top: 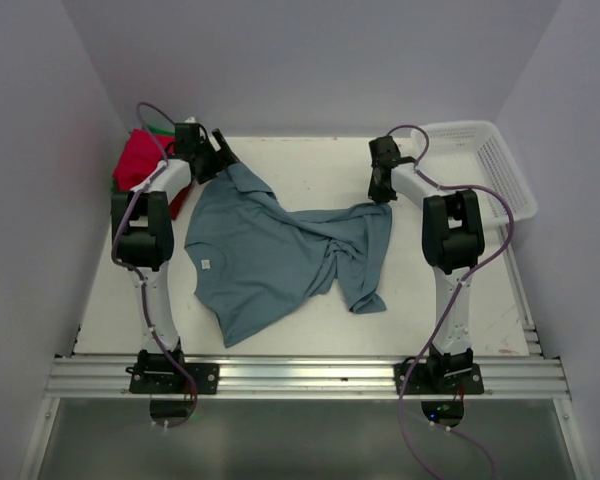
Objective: Fold and stack the t-shirts
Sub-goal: Flatten the tshirt out
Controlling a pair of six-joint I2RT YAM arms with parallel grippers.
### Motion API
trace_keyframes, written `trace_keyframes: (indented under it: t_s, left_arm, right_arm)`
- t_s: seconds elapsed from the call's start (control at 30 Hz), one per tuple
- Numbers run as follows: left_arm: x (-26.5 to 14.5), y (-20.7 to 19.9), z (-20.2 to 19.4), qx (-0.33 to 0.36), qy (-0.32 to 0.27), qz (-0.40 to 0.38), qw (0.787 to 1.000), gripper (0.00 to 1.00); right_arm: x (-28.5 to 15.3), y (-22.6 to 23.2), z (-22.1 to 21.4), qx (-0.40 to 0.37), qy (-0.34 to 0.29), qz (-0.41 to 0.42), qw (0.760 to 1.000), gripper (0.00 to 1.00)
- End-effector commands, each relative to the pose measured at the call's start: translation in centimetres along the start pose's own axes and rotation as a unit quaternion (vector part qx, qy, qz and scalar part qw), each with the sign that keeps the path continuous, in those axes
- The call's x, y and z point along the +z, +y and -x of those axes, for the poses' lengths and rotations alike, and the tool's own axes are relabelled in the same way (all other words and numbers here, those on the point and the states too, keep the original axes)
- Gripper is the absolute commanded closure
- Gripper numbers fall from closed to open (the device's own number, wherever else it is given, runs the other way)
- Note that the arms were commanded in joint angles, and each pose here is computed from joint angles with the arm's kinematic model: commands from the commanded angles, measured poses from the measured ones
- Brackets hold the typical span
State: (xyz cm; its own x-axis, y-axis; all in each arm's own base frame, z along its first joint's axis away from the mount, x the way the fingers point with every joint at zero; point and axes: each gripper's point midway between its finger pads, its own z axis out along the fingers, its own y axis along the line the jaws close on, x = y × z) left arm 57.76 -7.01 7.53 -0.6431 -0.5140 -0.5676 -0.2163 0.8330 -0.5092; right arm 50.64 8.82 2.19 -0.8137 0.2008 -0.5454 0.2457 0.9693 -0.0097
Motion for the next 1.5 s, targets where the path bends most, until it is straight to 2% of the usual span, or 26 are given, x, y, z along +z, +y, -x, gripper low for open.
trace_keyframes:
  t_s: [0.0, 0.43, 0.53, 1.03, 1.47]
  left_arm:
    - [0.2, -0.2, 1.8, -0.022, -0.039, 0.004, 0.999, 0.1]
    - [4.7, 0.1, -0.7, -0.093, -0.013, -0.031, 0.995, 0.11]
    - [5.1, -0.8, -0.3, -0.105, -0.021, -0.059, 0.993, 0.11]
    - [3.2, -4.0, 1.8, -0.146, -0.042, -0.127, 0.98, 0.12]
    - [5.6, -4.7, 2.1, -0.176, -0.045, -0.173, 0.968, 0.15]
  right_arm:
    - [2.1, 0.1, -3.5, -0.014, 0.052, 0.001, 0.999, 1.0]
    - [2.5, 0.1, -3.9, -0.017, 0.059, -0.001, 0.998, 1.0]
    - [2.6, 0.0, -3.9, -0.018, 0.059, -0.002, 0.998, 1.0]
    - [3.2, 0.3, -3.9, -0.019, 0.062, -0.002, 0.998, 1.0]
    - [3.3, 0.3, -3.9, -0.019, 0.065, -0.002, 0.998, 1.0]
